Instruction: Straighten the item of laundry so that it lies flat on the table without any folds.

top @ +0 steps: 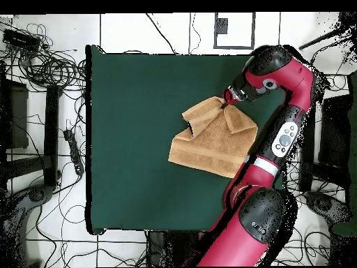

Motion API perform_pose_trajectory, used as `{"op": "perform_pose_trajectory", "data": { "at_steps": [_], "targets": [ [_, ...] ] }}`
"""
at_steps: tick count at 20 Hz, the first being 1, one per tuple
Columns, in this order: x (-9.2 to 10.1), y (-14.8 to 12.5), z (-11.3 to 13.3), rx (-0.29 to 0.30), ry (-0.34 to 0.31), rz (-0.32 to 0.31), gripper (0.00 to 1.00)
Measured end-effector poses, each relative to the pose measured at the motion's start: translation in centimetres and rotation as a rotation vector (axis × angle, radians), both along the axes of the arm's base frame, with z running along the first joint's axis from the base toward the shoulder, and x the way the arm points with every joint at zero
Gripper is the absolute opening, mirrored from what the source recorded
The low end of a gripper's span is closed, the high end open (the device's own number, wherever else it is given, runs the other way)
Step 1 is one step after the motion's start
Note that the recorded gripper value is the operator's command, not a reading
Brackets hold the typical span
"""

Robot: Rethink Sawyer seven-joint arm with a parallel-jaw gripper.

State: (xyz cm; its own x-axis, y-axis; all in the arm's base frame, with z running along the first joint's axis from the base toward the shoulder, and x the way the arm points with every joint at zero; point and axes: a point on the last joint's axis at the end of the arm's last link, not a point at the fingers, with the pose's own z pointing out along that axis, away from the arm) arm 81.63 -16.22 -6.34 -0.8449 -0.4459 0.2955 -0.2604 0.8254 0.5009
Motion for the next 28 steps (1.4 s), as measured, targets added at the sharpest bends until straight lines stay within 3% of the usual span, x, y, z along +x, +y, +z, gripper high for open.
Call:
{"op": "perform_pose_trajectory", "data": {
  "at_steps": [10, 18, 28],
  "targets": [
    [-1.1, -2.8, 2.5, -0.033, -0.023, 0.071, 0.0],
    [-1.5, -4.7, 3.6, -0.063, -0.032, 0.073, 0.0],
    [-2.2, -5.7, 3.1, -0.086, -0.039, 0.072, 0.0]
  ]
}}
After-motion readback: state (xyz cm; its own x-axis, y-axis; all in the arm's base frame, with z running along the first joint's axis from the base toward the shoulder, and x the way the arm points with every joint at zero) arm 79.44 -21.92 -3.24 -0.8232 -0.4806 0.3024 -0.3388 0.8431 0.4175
